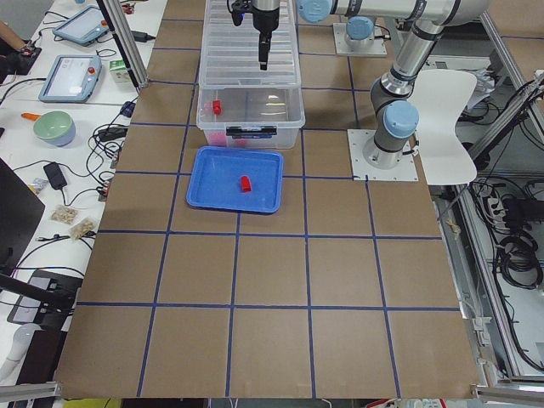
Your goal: Place red block in blue tray from box
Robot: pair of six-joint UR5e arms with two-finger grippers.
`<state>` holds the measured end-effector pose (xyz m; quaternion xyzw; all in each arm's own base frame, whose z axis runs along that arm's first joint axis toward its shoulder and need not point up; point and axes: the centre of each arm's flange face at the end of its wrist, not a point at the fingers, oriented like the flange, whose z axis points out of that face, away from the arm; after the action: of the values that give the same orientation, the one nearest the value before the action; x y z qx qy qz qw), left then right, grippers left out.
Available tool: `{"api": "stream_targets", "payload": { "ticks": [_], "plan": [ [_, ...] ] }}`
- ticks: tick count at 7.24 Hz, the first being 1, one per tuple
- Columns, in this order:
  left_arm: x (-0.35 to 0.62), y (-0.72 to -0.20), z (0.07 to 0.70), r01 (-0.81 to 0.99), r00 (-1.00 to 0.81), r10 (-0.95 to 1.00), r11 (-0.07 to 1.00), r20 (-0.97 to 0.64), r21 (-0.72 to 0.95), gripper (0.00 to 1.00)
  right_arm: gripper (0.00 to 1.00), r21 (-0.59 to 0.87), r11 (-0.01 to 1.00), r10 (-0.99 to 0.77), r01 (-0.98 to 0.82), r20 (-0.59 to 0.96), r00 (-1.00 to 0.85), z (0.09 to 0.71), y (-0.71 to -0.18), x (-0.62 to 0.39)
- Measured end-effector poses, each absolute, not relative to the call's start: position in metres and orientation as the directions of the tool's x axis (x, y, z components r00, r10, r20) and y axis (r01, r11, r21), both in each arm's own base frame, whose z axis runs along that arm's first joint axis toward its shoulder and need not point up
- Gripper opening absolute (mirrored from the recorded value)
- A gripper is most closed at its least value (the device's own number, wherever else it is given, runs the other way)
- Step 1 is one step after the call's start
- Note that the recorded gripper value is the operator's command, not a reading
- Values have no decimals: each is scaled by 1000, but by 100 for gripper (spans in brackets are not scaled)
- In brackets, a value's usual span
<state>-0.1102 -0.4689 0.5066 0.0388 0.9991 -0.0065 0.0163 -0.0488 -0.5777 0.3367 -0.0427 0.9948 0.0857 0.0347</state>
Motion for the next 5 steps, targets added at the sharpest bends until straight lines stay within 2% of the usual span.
{"api": "stream_targets", "payload": {
  "ticks": [5],
  "plan": [
    [-112,-469,504,81,-996,81,997,-32,-6,100,100,176,983,-40,-49,-53,-998,337,-580,7]
  ]
}}
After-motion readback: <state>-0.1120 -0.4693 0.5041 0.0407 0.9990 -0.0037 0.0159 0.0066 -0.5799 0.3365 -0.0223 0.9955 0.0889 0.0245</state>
